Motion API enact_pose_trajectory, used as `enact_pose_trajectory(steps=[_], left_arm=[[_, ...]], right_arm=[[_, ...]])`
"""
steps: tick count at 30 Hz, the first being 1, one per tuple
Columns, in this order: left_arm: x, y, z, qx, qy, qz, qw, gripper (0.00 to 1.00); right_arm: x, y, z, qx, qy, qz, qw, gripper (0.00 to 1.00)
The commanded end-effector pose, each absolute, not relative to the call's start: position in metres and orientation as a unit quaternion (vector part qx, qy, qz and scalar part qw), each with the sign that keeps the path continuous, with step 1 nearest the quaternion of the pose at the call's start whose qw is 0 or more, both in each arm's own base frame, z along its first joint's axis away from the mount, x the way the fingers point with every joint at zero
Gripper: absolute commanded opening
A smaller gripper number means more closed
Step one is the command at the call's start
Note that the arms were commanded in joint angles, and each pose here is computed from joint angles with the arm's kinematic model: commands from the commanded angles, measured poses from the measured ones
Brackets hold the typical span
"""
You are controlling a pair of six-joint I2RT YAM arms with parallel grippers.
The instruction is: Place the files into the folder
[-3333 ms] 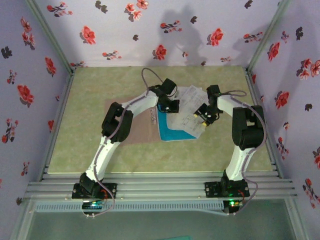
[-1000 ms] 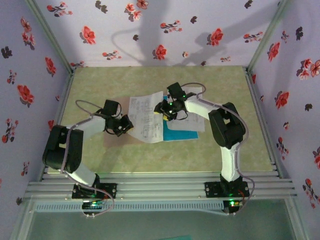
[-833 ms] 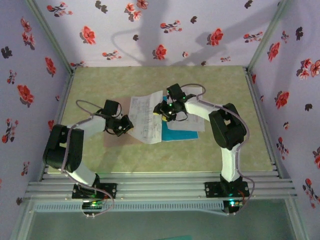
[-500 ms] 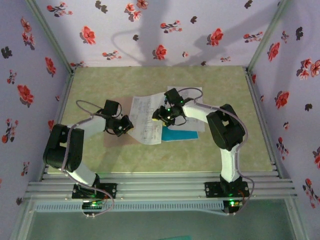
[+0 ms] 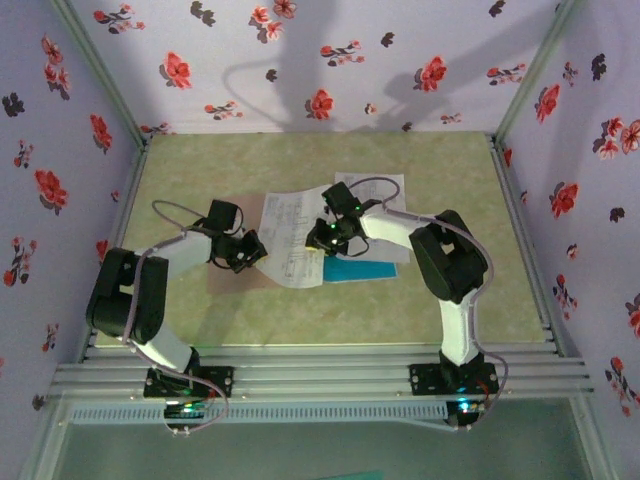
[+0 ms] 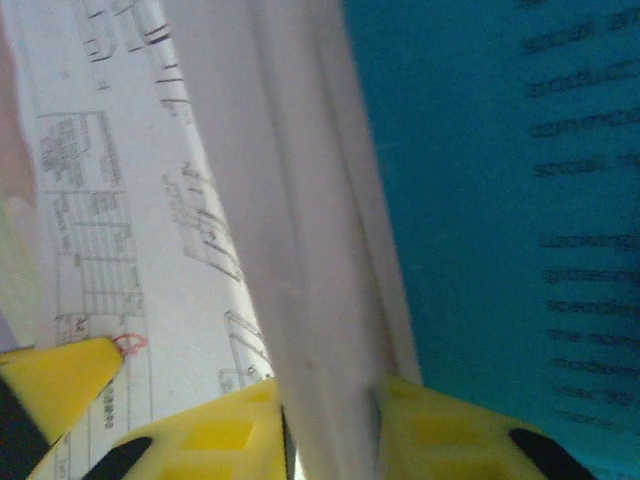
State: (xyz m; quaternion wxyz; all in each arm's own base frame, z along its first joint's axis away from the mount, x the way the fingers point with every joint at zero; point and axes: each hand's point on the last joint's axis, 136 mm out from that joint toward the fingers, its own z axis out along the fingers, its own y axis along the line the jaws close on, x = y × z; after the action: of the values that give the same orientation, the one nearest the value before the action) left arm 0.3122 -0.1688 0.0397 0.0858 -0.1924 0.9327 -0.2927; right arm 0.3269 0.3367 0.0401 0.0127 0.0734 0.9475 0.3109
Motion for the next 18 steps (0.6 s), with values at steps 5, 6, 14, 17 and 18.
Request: enact_pose_trajectory(steps=[5, 6, 14, 17, 18], left_arm=[[0.310, -0.165, 0.041, -0.193, 0.933, -0.290, 0.088, 0.06], [0.311, -0.164, 0.043, -0.196, 0.933, -0.289, 0.091, 0.08], [0.311, -0.154, 0.063, -0.207, 0.934, -0.267, 0.112, 0.40], [0.309, -0.144, 0.075, -0.223, 0.932, -0.254, 0.129, 0.48], [0.306, -0.141, 0.077, -0.229, 0.932, -0.250, 0.131, 0.50]], right_arm=[[0.328, 0.312, 0.056, 0.038, 0.965, 0.251, 0.061, 0.03], [0.329, 0.311, 0.057, 0.031, 0.966, 0.247, 0.067, 0.02], [0.339, 0.304, 0.074, -0.015, 0.968, 0.222, 0.111, 0.00], [0.346, 0.305, 0.085, -0.040, 0.966, 0.219, 0.132, 0.00], [0.348, 0.304, 0.087, -0.049, 0.966, 0.215, 0.139, 0.00]])
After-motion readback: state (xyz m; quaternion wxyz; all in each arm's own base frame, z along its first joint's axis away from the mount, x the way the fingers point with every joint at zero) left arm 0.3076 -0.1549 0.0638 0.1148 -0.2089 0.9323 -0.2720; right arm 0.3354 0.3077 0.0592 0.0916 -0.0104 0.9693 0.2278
